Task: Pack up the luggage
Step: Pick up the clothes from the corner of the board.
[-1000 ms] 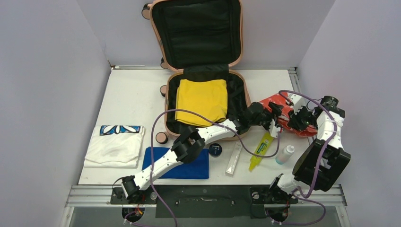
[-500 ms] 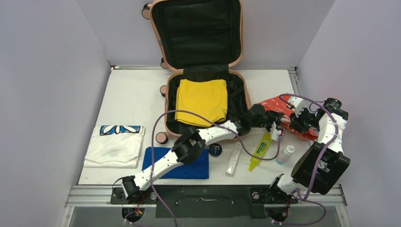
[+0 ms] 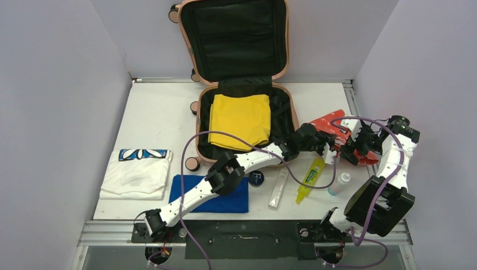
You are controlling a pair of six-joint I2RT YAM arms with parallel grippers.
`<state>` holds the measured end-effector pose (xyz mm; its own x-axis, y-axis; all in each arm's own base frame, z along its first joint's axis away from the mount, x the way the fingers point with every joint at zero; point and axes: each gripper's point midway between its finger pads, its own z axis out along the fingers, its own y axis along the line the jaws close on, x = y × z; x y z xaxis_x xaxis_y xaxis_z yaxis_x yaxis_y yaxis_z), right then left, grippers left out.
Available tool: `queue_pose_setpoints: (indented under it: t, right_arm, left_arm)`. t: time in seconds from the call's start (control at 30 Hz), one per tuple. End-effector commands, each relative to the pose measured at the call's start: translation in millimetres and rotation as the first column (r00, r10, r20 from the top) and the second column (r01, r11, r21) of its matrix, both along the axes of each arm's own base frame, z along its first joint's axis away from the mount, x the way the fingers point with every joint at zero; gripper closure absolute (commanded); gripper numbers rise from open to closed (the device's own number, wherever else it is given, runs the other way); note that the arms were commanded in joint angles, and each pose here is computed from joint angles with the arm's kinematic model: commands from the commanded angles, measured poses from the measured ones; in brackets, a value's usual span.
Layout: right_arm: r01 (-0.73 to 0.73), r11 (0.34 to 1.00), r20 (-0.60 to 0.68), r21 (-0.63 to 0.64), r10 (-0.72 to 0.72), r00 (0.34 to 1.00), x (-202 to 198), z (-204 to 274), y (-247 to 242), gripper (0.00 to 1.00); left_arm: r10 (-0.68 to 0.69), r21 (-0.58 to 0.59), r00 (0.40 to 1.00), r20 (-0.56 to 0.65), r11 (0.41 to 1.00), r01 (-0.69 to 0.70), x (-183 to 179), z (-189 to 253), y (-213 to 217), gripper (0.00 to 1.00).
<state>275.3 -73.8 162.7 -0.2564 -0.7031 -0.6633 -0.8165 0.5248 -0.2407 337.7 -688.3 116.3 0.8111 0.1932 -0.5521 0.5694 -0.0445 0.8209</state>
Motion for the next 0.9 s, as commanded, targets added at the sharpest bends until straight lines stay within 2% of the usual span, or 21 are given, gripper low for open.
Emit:
queue_pose_setpoints:
  t: [0.0,0.2,0.43,0.6,0.87]
  right_arm:
    - [-0.102,0.995,0.108,-0.008,0.103,0.989,1,18,13,0.10]
    - [-0.075,0.993,0.116,-0.091,0.086,0.989,9,-13,-4,0.10]
    - [0.020,0.994,0.171,-0.110,-0.001,0.985,34,-34,-26,0.10]
    - [0.048,0.995,0.232,-0.090,-0.026,0.972,50,-33,-36,0.10]
    - [-0.037,0.999,0.291,-0.005,0.037,0.956,59,-35,-17,0.10]
  left_arm:
    - [0.038,-0.111,0.996,-0.076,0.993,-0.046,12,60,9,1.00]
    - [0.014,-0.137,0.991,-0.130,0.990,-0.032,7,71,8,1.00]
    - [-0.011,-0.167,0.988,-0.152,0.986,-0.015,5,83,9,1.00]
    - [-0.041,-0.184,0.986,-0.159,0.983,0.011,2,90,11,1.00]
    - [-0.070,-0.206,0.984,-0.164,0.978,0.035,-3,94,7,1.00]
